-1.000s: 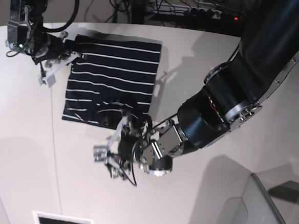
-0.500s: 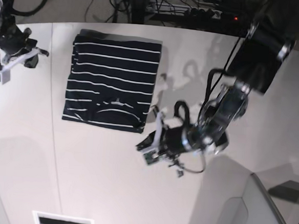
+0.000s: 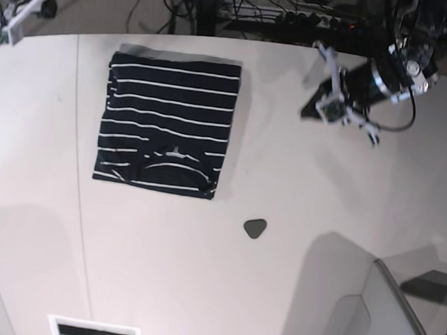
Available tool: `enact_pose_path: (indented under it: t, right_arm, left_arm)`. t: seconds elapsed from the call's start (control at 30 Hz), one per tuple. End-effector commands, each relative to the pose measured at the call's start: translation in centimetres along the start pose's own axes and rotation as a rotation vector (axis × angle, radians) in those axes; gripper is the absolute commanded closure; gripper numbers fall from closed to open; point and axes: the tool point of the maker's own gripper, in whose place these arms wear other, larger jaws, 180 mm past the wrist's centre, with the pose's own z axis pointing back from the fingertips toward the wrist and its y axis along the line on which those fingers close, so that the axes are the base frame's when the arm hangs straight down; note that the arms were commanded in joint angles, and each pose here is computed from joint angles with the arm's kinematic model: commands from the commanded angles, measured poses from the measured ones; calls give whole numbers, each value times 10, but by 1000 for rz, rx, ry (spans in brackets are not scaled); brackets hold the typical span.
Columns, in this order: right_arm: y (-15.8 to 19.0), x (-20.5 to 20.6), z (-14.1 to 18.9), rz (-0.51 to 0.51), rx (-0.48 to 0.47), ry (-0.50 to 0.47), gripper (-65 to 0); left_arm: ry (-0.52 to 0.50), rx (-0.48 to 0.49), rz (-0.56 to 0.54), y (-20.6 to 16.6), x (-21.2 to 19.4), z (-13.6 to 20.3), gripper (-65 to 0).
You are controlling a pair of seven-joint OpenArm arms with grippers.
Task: Layout the t-shirt on the table in an organized manner, then fold the t-shirt properly
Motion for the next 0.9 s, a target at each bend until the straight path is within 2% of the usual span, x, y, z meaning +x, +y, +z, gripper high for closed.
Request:
enact_pose_path:
  t: [0.0, 0.17, 0.33, 0.47, 0.57, 0.67, 0.77, 0.87]
  right_arm:
    - [-1, -9, 7, 8, -3, 18, 0]
    - [1, -60, 19, -12, -1, 154, 0]
    - [25, -141, 2, -18, 88, 385, 0]
    - [33, -199, -38, 142, 82, 571, 0]
    - [43, -232, -66, 280, 64, 670, 0]
    - [38, -253, -94, 387, 27, 710, 0]
    - [24, -269, -119, 428, 3, 718, 0]
    - [-5, -273, -138, 445, -26, 699, 0]
  left_arm:
    - [-13, -8, -4, -2, 0, 7, 0]
    - [88, -116, 66, -58, -39, 24, 0]
    - [240, -278, 191, -130, -101, 36, 0]
    - [292, -370, 350, -180, -156, 39, 0]
    - [329, -346, 441, -202, -193, 39, 0]
    - [377, -269, 475, -218, -222, 33, 0]
    - [446, -225, 511, -238, -244, 19, 0]
    - [534, -197, 575, -261, -261, 1, 0]
